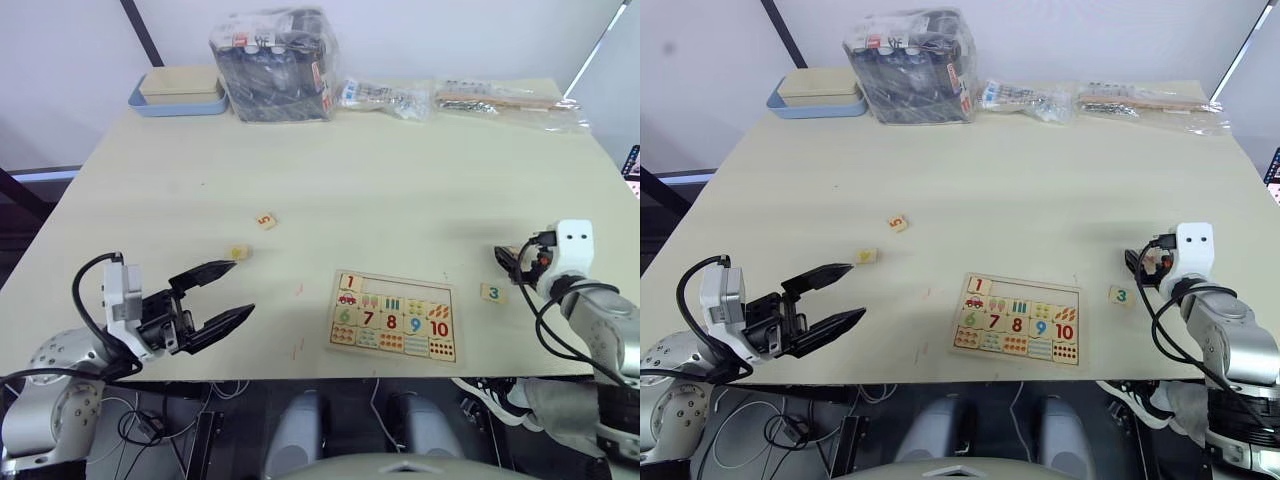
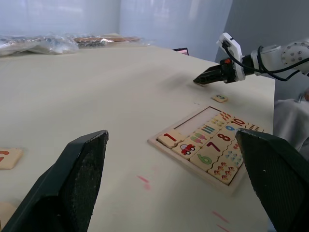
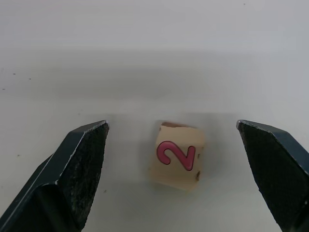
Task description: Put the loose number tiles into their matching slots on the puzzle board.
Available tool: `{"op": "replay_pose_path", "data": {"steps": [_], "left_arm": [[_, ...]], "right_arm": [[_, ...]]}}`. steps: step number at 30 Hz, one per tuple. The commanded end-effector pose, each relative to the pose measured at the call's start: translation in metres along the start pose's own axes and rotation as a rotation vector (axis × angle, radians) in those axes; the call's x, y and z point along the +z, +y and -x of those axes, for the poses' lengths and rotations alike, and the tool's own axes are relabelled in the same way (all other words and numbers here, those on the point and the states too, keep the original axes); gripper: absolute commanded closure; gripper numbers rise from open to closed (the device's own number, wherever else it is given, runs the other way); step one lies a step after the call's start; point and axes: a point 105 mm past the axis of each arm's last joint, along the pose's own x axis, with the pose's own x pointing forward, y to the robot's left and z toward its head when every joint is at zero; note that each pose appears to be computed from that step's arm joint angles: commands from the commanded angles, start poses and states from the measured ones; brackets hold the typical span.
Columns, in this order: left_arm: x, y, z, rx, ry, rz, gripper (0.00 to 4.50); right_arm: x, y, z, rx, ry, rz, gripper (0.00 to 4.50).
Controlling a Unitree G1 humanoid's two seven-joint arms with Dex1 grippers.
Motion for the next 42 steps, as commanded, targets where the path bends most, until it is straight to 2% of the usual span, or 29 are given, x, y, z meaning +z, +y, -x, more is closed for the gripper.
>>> {"op": "replay_pose_path", "data": {"steps": [1,3,7,11,15,20,25,31,37,38,40,42], "left_arm": [[0.008,-0.003,-0.004,-0.021,-0.028,-0.024,0.0],[0.008,-0.003,-0.004,-0.022,-0.029,-0.023,0.0],[0.007,-0.003,-0.005,-0.027,-0.03,-0.019,0.0],[0.005,-0.004,-0.005,-0.045,-0.025,-0.004,0.0],[0.004,-0.004,-0.004,-0.05,-0.025,-0.003,0.0],[0.003,-0.008,0.001,-0.079,-0.02,0.015,0.0],[0.002,-0.012,0.007,-0.119,-0.017,0.026,0.0],[0.001,-0.008,0.011,-0.109,-0.009,0.01,0.0],[0.004,-0.01,0.005,-0.108,-0.013,0.002,0.0],[0.005,-0.01,0.005,-0.106,-0.014,0.001,0.0],[0.006,-0.011,0.003,-0.103,-0.015,0.0,0.0],[0.006,-0.012,0.001,-0.101,-0.015,-0.001,0.0]], "right_arm": [[0.015,-0.003,0.007,-0.013,-0.053,0.007,0.07],[0.015,-0.001,0.007,0.009,-0.046,0.024,0.07],[0.02,0.007,0.01,0.152,-0.04,0.093,0.07],[0.032,0.012,0.02,0.494,-0.015,0.381,0.07],[0.03,-0.001,0.018,0.661,0.074,0.537,0.07],[0.035,-0.014,0.005,0.763,0.194,0.687,0.07],[0.035,-0.023,-0.012,0.784,0.285,0.804,0.07],[0.04,-0.026,-0.029,0.748,0.291,0.809,0.07],[0.036,-0.029,-0.032,0.745,0.299,0.801,0.07],[0.034,-0.029,-0.032,0.749,0.307,0.795,0.44],[0.029,-0.029,-0.032,0.755,0.317,0.79,0.83],[0.025,-0.029,-0.031,0.76,0.324,0.791,1.65]]}}
